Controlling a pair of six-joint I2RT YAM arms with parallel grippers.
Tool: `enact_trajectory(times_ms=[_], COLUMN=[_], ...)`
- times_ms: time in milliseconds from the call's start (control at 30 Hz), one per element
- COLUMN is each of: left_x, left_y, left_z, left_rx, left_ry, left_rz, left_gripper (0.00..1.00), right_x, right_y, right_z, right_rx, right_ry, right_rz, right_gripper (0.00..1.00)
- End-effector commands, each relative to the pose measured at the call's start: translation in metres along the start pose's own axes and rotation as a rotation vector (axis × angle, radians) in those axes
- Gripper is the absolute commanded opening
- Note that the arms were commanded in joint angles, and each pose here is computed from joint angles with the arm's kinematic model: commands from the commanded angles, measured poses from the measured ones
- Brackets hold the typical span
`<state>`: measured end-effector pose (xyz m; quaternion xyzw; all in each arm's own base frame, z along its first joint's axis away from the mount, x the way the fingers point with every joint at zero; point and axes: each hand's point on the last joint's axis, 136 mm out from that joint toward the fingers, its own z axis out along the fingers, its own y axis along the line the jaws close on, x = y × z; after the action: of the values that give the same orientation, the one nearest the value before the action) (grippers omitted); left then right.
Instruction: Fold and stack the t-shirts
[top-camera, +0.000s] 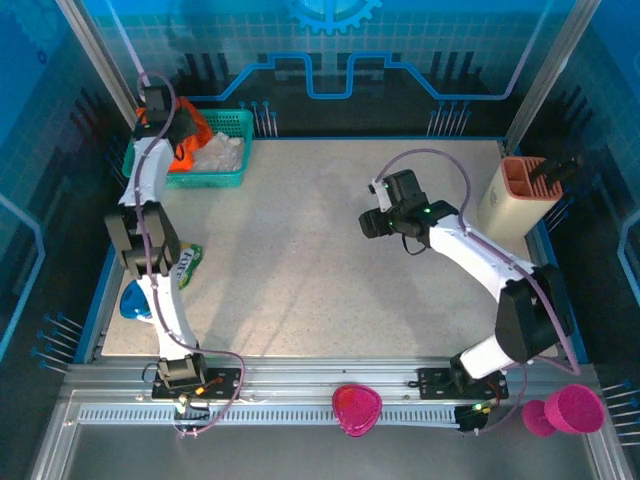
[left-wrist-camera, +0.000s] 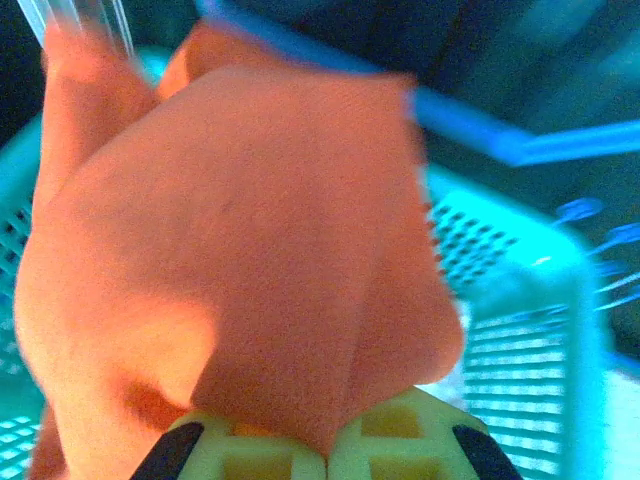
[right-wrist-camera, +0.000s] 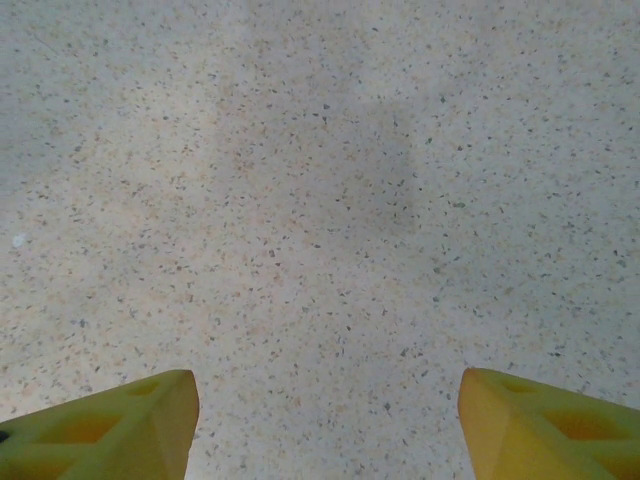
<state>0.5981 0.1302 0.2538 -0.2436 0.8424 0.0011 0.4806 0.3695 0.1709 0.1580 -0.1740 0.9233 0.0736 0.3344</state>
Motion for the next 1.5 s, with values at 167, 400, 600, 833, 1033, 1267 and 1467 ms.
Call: enact_trajectory(times_ms=[167, 400, 600, 833, 1033, 1267, 1467], left_x=[-0.002, 0.099, 0.208, 0.331, 0.396, 0.378, 0.357], left_y=[-0.074, -0.135, -0.177, -0.254, -0.309, -0.308, -0.246], left_z=[-0.123, -0.197, -0.228, -0.254, -0.261, -0.260, -0.251], left_rx=[0.221, 0.333, 0.444, 0.578, 0.649, 0.584, 0.310], left_ry=[-0.001, 0.169, 0.377, 0.612, 0.723, 0.634, 0.588], left_rz=[-0.008, 0.068, 0.069, 0.166, 0.261, 0.304, 0.353], left_gripper=[0.00, 0.00, 0.01, 0.05, 0.45, 0.87, 0.86], right_x=[-0.002, 0.000, 0.002, 0.002, 0.015, 0.051, 0.092], right_y=[0.000, -0.017, -0.035, -0.047, -0.052, -0.037, -0.004], right_z=[-0.038, -0.062, -0.070, -0.076, -0.082, -0.082, -0.057], right_rx=[-0.001, 0.018, 0.049, 0.076, 0.095, 0.029, -0.095], right_ry=[-0.086, -0.141, -0.147, -0.138, -0.106, 0.011, 0.145], right_rz=[-0.005, 0.058, 0.135, 0.201, 0.240, 0.350, 0.439], right_gripper=[0.71, 0.73, 0.73, 0.75, 0.76, 0.74, 0.66])
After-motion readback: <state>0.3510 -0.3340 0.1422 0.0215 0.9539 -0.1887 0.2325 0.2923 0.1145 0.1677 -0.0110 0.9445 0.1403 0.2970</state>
